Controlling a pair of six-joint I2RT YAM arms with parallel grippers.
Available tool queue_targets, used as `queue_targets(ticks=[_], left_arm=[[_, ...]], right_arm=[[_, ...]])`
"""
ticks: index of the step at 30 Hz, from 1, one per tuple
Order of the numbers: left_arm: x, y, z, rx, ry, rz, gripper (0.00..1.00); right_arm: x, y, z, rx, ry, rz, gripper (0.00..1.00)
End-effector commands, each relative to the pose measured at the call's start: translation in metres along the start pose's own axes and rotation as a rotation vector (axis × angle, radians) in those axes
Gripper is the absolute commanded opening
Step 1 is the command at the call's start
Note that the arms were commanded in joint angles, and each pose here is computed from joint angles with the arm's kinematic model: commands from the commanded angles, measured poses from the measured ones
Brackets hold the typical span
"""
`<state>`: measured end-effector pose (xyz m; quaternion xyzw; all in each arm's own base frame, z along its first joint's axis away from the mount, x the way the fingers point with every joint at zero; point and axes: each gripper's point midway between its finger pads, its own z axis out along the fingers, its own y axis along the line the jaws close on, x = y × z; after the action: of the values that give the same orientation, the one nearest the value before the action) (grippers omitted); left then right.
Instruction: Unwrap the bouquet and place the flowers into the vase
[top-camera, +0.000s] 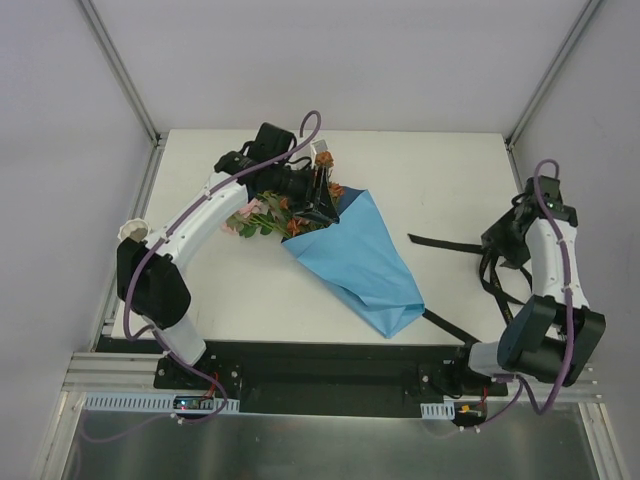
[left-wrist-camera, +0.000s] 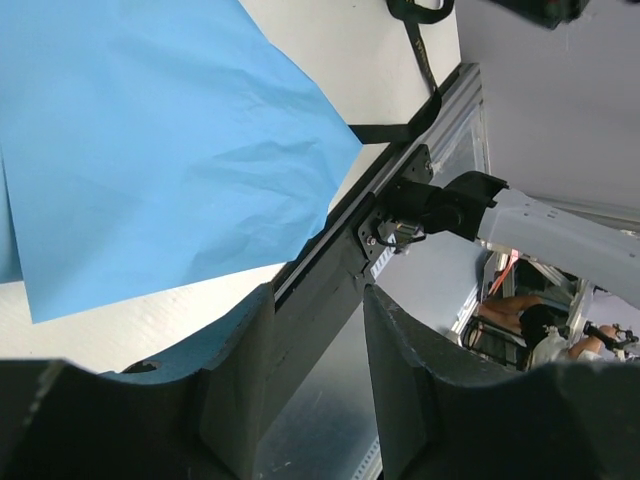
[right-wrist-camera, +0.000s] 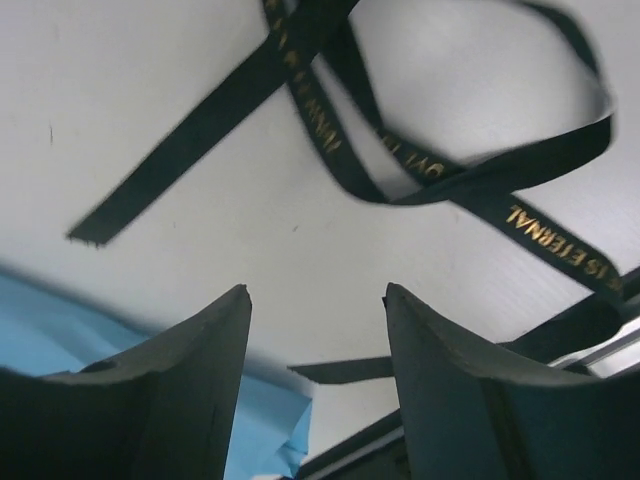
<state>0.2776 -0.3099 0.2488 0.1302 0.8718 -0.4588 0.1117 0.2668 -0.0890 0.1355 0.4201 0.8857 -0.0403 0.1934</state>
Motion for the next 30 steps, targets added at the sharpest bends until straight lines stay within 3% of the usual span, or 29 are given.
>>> queue_targets(ticks=[1,6,9,10,13,15,24,30], left_arm=[[0.014,-0.022,-0.010,0.027,-0.003,0.029,0.40],[0.023,-0.028,-0.005,0.023,0.015,0.012,0.40],[0.030,-0.030,-0.002,0.009,0.020,-0.002,0.40],[0.033,-0.031,-0.001,0.006,0.025,0.001,0.40],[0.040,-0.033,0.000,-0.010,0.023,-0.007,0.40],[0.046,-0.040,0.001,-0.012,0.024,0.000,0.40],[0.063,-0.041,-0.011,-0.053,-0.017,-0.010,0.40],[0.068,-0.038,-0.023,-0.047,-0.033,-0.013,0.44]], right_arm=[[0.088,0.032,-0.019,-0.206,0.179,-0.169,0.59],[0.176,0.030,-0.006,-0.223,0.285,-0.212,0.56],[0.194,0.026,0.009,-0.218,0.319,-0.145,0.43],[0.204,0.016,0.018,-0.184,0.343,-0.137,0.32],[0.216,0.007,0.031,-0.140,0.386,-0.126,0.14],[0.221,0.007,0.040,-0.124,0.405,-0.124,0.09],[0.204,-0.015,0.063,0.040,0.364,-0.049,0.10],[0.139,-0.036,0.067,0.166,0.225,0.025,0.20]])
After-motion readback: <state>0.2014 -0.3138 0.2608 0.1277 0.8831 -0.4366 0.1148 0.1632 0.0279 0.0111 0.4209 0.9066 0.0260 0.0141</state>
